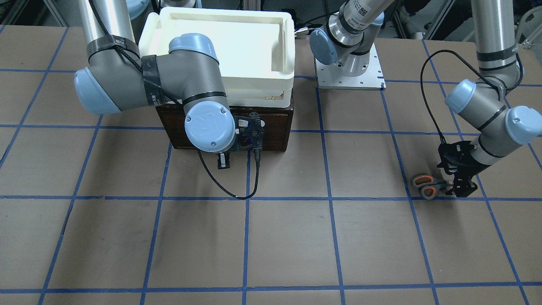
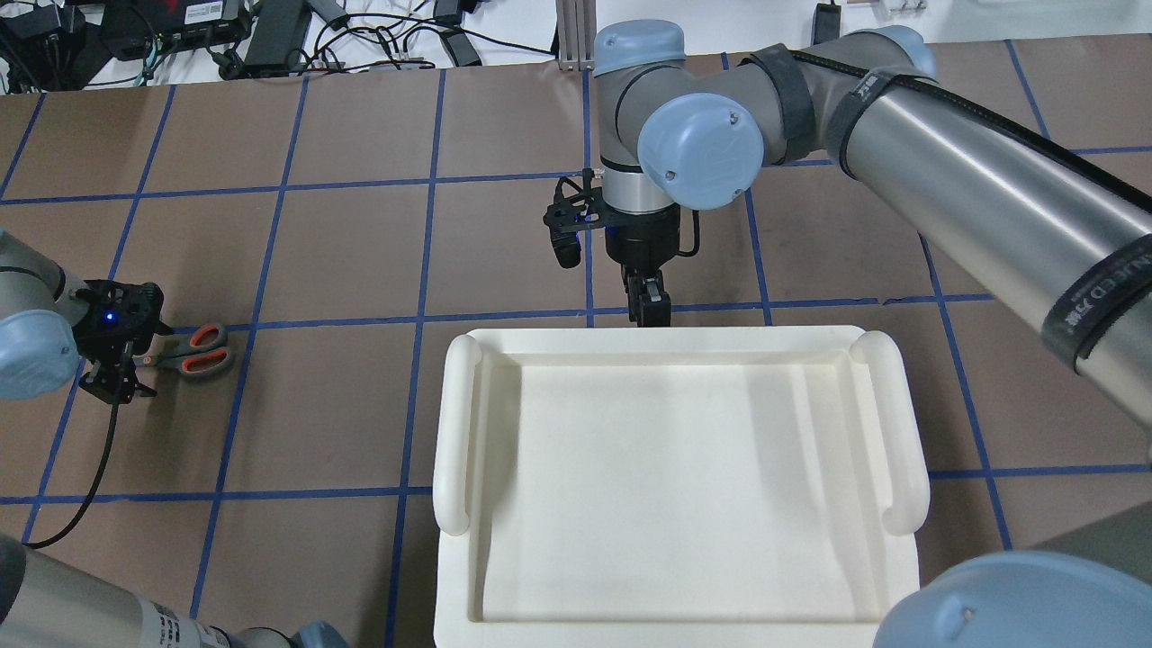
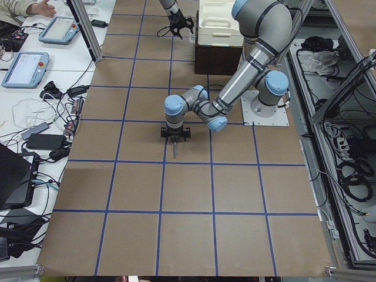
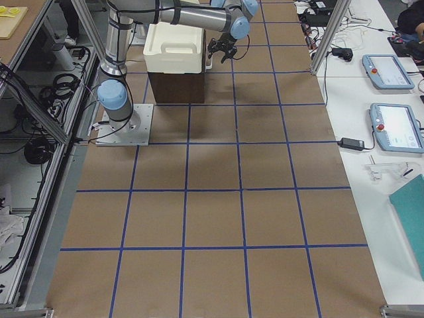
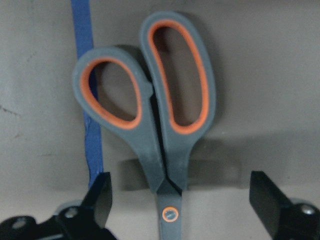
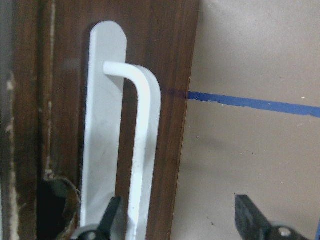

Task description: Place scissors in drawer with both arms

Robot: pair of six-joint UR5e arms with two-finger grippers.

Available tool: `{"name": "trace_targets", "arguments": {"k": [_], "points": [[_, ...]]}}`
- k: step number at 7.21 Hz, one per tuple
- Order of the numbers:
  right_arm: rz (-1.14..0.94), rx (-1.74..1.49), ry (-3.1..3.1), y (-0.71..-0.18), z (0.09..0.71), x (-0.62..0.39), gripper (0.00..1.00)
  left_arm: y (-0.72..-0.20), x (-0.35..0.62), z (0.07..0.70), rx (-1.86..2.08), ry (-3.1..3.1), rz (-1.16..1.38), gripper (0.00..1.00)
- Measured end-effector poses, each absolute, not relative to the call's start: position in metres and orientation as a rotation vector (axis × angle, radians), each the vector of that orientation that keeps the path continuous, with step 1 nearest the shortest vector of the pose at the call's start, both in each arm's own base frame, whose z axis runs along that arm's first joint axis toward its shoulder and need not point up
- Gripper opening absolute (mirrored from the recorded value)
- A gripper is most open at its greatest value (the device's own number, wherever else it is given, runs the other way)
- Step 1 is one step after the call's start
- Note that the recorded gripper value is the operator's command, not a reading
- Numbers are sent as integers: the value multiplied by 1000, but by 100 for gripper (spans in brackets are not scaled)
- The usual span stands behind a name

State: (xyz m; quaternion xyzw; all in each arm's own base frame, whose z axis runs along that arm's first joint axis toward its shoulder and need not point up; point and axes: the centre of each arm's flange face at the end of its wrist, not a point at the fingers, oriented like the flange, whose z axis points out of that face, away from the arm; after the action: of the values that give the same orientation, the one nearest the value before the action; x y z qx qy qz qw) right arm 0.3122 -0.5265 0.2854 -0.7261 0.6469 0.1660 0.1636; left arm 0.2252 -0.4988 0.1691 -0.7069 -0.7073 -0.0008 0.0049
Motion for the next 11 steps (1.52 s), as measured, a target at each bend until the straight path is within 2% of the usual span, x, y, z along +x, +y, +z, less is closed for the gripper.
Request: {"name": "trace_targets", "arguments": {"k": [1, 4, 5, 8, 10, 11], "points": [[474, -2071, 1845, -528, 283, 313, 71, -500, 223, 168, -2220, -2207, -3, 86], [428, -2089, 1878, -550, 278, 307, 69, -504, 219, 163, -2235, -2180, 0, 48], [406, -2094, 1894, -564, 280, 302, 68, -505, 219, 162, -2249, -2164, 1, 46], [355, -2115, 1913, -599, 283, 300, 64, -510, 222, 167, -2301, -2131, -2, 12], [325, -2146, 1897, -612, 286, 299, 62, -511, 221, 171, -2312, -2130, -3, 1], [307, -2161, 1893, -619, 289, 299, 61, -511, 221, 174, -2317, -2131, -3, 0]]}}
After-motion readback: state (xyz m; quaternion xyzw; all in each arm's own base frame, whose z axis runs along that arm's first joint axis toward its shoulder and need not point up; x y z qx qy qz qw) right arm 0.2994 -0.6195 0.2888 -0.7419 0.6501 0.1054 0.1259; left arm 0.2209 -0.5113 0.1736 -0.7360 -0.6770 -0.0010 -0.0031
